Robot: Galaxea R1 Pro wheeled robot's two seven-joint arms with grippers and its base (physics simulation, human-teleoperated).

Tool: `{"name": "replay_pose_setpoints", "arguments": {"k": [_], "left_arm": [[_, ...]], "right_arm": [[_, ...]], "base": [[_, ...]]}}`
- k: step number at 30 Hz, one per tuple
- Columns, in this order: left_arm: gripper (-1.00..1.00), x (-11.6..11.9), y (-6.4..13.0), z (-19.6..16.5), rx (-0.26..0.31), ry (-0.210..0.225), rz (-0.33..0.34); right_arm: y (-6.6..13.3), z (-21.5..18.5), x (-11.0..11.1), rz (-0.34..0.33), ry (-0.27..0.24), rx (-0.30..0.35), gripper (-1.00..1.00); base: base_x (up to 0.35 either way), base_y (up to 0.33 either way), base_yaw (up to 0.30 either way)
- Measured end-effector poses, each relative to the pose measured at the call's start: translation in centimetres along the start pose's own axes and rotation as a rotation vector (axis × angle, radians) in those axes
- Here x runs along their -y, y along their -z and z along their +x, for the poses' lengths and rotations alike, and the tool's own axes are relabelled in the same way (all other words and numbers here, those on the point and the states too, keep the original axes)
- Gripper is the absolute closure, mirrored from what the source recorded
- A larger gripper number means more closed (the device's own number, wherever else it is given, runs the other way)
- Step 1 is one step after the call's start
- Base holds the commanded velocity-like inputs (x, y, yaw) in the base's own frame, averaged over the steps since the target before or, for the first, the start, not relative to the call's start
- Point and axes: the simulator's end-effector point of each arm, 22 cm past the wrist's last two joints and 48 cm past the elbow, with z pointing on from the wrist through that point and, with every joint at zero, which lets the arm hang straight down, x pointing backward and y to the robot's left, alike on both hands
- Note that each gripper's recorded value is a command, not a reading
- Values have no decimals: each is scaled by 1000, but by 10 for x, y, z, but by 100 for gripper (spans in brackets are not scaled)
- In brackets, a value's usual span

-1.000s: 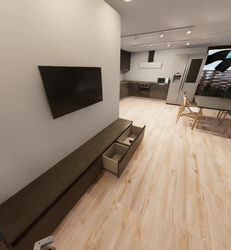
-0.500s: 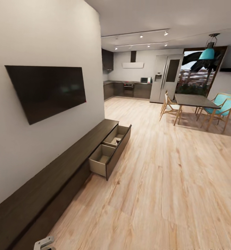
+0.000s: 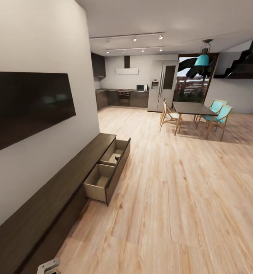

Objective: Place each of the two pumpkins and all three candles from the living room inside a cabinet in the living room (use any cabinet), then make sure every cabinet is closed, and position the cauldron so it is next to a table in the living room.

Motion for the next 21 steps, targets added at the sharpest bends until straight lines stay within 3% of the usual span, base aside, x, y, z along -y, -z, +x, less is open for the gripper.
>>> {"name": "replay_pose_setpoints", "arguments": {"k": [6, 15, 21], "left_arm": [[100, 1, 0, -5, 25, -2, 2], [100, -1, 0, 0, 20, -4, -2], [100, -1, -1, 0, 18, -4, -2]], "right_arm": [[0, 0, 0, 0, 0, 0, -100], [0, 0, 0, 0, 2, 0, -100], [-2, -4, 10, 22, 1, 36, -100]], "base": [[260, 6, -285], [260, 0, -274], [260, 0, -97]]}}
